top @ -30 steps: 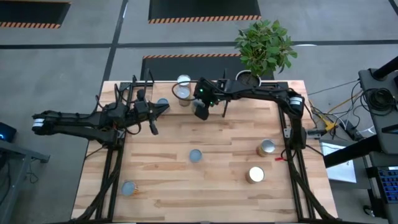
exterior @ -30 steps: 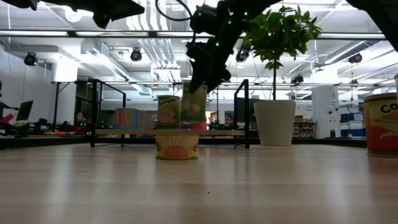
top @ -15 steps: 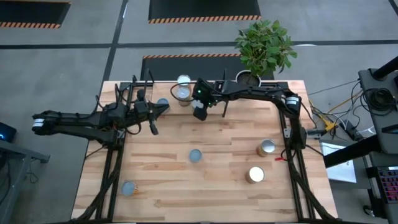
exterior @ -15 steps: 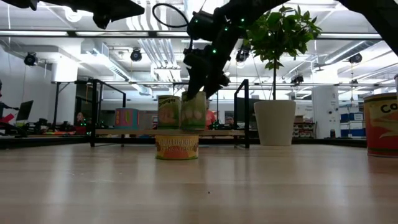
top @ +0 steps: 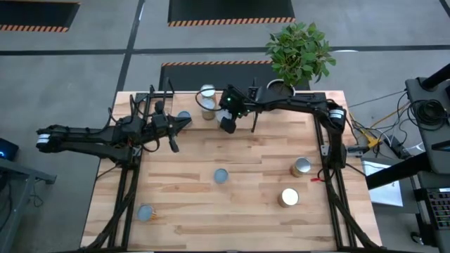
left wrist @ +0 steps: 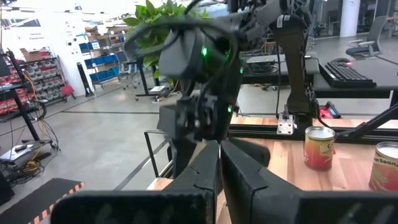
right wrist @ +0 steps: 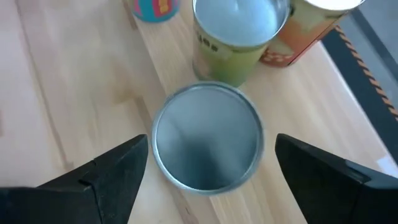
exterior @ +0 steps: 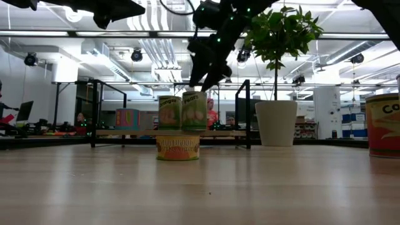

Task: Pick and place cans onto a shelf
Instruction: Put the canned pears on the shelf

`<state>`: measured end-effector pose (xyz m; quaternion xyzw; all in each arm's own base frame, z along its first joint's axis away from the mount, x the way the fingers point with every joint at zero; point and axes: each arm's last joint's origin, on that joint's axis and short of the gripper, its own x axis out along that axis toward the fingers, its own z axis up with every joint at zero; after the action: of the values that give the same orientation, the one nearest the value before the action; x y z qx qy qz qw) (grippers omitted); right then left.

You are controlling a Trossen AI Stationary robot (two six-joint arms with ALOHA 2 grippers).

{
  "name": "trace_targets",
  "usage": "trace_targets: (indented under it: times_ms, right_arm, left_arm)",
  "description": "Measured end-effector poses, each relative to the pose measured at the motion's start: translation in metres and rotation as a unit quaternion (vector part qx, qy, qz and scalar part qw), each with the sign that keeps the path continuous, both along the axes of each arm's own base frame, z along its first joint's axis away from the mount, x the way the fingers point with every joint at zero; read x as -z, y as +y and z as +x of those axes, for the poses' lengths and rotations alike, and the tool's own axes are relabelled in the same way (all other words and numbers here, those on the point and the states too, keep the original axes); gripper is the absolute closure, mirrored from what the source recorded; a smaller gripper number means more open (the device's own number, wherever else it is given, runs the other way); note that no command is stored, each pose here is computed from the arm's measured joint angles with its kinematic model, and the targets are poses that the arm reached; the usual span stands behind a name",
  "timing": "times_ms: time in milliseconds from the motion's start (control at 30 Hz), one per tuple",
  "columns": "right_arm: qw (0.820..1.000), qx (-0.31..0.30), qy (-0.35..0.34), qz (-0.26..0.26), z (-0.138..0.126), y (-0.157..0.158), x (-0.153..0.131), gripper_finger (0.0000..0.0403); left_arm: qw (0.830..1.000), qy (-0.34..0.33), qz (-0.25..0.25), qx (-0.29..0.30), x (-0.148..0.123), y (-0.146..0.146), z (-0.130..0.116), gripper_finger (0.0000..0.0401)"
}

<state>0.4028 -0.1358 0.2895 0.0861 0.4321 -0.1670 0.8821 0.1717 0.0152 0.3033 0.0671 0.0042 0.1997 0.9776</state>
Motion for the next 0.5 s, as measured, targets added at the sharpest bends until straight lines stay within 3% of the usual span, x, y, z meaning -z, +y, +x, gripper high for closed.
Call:
trace_targets:
  times_ms: [167,267,500]
  right_arm:
    - [1.0,-0.011,0.005,-0.007,-0.014,0.005,-0.023,0.0077]
    - [0.999,-0.025,0.045,-0.003,-0.024,0.008,-0.024,0.009]
    - [0.994,-0.03,0.108,0.012,-0.027,0.009,-0.002,0.019]
  left_arm:
    - [1.0,0.0,0.0,0.0,0.0,0.0,0.0,0.0401]
    - [1.0,0.002,0.0,0.0,0.0,0.0,0.0,0.0401]
    - [1.0,0.004,0.0,0.0,0.001,0.0,0.0,0.0401]
